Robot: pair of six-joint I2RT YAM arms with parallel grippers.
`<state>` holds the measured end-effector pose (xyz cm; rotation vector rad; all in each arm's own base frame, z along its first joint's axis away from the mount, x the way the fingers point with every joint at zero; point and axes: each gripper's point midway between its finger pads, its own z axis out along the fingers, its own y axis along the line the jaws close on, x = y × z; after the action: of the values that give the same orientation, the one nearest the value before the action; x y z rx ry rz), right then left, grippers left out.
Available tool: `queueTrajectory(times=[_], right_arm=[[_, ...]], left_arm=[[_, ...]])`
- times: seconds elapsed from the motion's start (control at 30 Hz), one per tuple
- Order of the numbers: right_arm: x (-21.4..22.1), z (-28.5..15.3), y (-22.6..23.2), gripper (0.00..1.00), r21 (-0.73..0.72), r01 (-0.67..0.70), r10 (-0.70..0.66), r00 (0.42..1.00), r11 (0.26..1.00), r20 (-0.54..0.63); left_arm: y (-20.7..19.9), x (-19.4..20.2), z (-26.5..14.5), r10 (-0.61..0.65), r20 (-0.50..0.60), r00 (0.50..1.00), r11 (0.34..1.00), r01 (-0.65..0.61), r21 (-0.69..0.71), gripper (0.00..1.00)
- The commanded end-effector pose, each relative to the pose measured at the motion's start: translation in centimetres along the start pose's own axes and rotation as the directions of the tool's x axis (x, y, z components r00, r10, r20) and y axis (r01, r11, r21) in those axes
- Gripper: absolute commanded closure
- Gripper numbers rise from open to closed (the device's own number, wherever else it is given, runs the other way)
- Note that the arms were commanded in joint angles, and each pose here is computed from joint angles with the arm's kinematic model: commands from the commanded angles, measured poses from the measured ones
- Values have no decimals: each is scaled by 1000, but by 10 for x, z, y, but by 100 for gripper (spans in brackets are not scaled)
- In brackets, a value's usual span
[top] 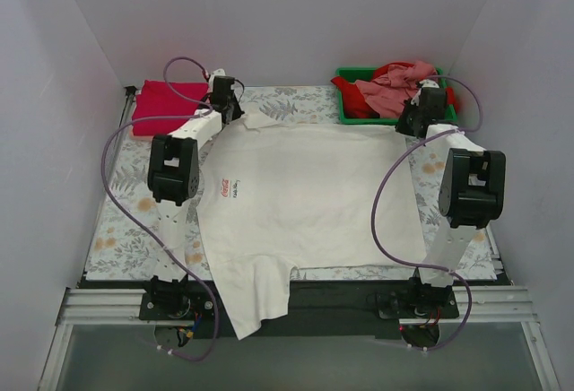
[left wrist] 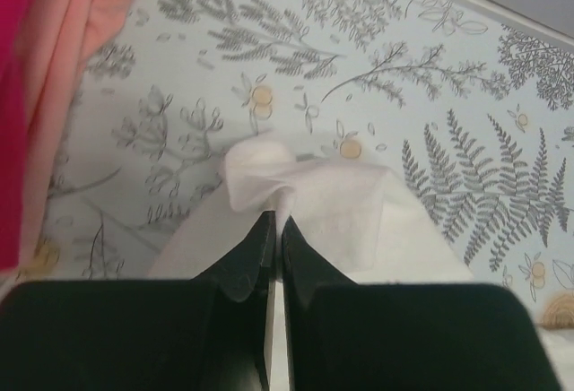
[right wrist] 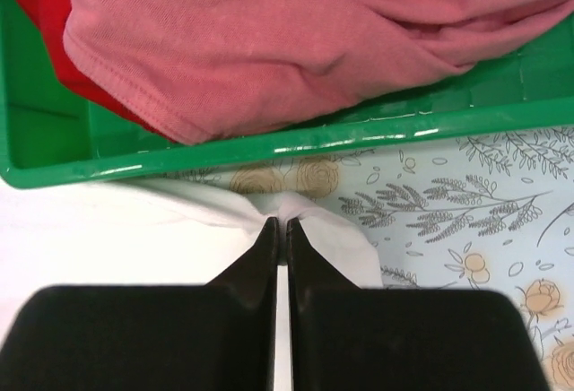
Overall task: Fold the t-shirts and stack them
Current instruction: Fold the tshirt
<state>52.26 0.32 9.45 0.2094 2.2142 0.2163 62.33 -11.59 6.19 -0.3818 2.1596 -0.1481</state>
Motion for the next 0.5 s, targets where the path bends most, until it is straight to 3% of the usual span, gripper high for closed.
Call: queueTrajectory(times=[0.0,0.47], right_arm=[[-20,-27,9,99,-33,34,-32,998,999,61],[-25,-63,4,99,20,90,-91,994,996,53]], left_arm=[[-5,-51,-64,-121,84,989,993,121,3,100],[22,-6,-199,-353,16,936,934,353,-45,100]])
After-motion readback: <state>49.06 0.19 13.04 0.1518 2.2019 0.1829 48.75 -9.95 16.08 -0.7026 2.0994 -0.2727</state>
